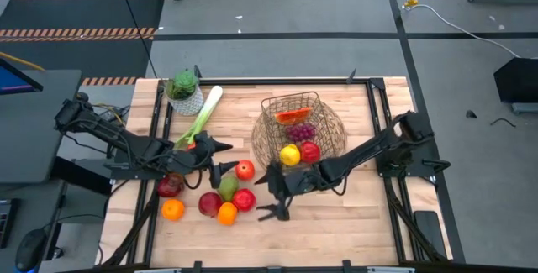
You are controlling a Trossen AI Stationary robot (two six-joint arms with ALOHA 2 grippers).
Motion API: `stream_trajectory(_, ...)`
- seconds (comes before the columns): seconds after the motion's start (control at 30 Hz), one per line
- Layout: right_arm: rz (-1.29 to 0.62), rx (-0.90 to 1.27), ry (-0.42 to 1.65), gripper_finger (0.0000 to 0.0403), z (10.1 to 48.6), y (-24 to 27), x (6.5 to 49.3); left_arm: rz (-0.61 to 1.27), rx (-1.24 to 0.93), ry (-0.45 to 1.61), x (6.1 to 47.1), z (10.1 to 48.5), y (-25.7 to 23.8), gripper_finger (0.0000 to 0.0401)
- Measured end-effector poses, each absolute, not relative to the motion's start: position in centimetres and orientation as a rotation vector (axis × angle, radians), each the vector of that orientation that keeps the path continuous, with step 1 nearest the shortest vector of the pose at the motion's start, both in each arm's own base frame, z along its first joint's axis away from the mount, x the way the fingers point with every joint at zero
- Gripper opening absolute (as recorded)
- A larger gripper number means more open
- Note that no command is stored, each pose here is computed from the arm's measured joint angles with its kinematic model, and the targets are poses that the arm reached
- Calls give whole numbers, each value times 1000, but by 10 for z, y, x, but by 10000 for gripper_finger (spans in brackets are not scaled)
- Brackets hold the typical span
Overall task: Build produce basket
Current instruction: Put the bottom left red apple into the wire basket
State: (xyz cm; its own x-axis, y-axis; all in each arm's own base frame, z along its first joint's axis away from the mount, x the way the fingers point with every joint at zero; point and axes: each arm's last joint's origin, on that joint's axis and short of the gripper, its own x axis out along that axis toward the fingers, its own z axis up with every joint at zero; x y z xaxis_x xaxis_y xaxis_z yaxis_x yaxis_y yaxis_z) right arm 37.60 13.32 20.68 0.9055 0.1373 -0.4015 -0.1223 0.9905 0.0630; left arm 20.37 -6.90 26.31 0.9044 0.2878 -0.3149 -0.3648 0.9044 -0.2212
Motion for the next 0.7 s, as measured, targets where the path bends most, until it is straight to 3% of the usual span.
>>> stream_trajectory(0.7, 173, -93, 226, 375, 128, 149, 408, 332, -279, 279, 202, 264, -72, 293)
